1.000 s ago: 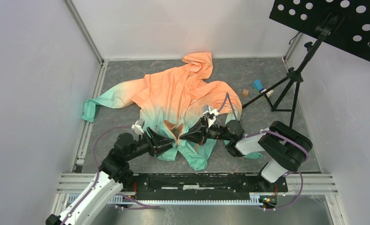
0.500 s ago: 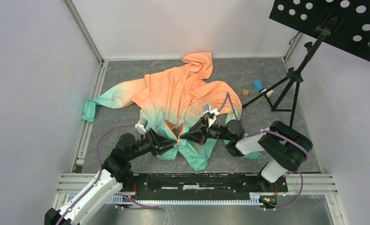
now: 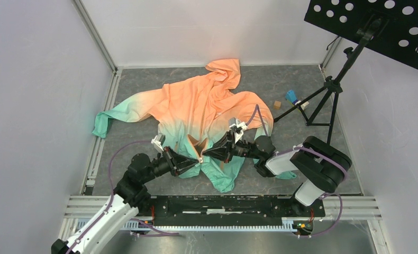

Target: Zip up the jacket

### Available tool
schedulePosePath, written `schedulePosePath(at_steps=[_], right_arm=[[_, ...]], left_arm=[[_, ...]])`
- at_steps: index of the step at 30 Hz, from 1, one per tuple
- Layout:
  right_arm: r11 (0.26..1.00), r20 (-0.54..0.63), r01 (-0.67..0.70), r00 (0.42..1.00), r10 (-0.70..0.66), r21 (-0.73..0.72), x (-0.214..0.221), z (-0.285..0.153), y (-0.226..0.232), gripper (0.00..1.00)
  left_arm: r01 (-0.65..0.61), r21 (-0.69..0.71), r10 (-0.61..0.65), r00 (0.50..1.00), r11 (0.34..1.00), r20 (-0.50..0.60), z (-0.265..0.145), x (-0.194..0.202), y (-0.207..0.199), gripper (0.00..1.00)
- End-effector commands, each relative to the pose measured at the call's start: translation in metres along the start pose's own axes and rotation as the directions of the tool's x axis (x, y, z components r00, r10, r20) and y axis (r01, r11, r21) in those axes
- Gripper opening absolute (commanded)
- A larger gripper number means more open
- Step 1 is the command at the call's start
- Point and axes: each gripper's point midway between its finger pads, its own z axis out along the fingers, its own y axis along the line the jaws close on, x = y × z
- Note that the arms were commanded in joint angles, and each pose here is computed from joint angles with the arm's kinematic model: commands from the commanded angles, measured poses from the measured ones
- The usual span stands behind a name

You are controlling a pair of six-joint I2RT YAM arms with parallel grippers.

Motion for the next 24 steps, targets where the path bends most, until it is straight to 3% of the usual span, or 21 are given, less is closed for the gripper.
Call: schedulePosePath(at_steps=[1,7,18,24], right_arm=[[0.965,0.389,0.257,0.895,-0.218,-0.051,-0.093,-0.001,0.033,0.00],[0.984,0.424,0.179,0.892,-0.159,-0.008,-0.099,0.002,0.023,0.00],[1.000,0.518,0.011,0.855,-0.011,0.003,-0.122,0.001,0.019,0.00],[0.997,0.526,-0.074,0.849,0.053,0.020,-0.116,0.001,0.008,0.00]], left_arm=[[-0.089,0.044,0.092,0.993,0.995,-0.075,-0.005,0.017,0.005,0.02],[-0.116,0.067,0.122,0.990,0.991,-0.078,-0.008,0.019,0.006,0.02],[-0.175,-0.112,0.158,0.977,0.978,-0.144,-0.009,0.025,0.040,0.02],[-0.210,-0.058,0.199,0.967,0.976,-0.157,-0.009,0.027,0.027,0.02]])
